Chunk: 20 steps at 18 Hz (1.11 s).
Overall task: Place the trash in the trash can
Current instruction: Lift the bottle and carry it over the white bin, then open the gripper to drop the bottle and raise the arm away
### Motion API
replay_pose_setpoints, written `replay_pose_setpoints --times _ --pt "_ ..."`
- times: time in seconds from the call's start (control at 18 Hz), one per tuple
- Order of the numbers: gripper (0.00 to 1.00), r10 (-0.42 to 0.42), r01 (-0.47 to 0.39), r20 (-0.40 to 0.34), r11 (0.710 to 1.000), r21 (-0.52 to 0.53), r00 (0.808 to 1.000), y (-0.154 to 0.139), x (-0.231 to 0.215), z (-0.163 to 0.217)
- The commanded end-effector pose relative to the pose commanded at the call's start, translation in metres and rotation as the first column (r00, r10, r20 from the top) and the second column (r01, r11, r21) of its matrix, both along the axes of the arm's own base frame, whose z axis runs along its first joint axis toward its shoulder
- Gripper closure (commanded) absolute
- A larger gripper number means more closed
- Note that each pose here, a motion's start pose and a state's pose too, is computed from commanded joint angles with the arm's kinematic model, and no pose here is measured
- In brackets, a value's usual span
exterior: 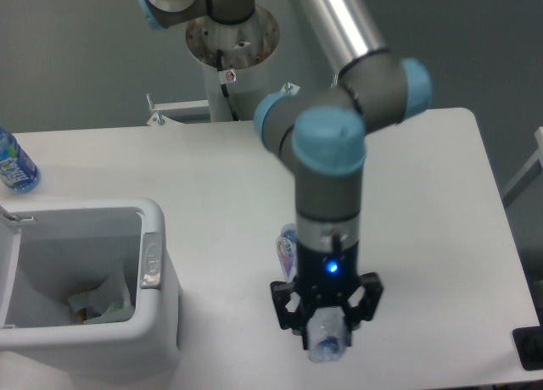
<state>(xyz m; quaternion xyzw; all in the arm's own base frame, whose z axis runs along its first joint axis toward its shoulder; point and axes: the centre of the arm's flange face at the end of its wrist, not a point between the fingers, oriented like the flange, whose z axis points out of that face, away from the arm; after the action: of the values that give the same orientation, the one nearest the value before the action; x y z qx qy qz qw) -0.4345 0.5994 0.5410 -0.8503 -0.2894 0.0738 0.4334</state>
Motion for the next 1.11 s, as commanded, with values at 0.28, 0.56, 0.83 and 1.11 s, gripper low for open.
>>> replay_pose_setpoints --times 0.28,0.56,0.83,1.11 --pt "0.39 -0.045 0.049 -0.059 0.996 0.070 0.997 0.000 0.057 0.062" --pt "0.39 -0.121 0.127 -0.075 0.988 0.084 0.990 0.018 0.117 0.079" --pt "0.39 -0.229 0.233 -0.059 0.970 0.064 0.972 0.053 0.181 0.064" --pt "0.37 -0.289 0.291 -0.055 0.955 0.050 0.956 0.076 0.211 0.051"
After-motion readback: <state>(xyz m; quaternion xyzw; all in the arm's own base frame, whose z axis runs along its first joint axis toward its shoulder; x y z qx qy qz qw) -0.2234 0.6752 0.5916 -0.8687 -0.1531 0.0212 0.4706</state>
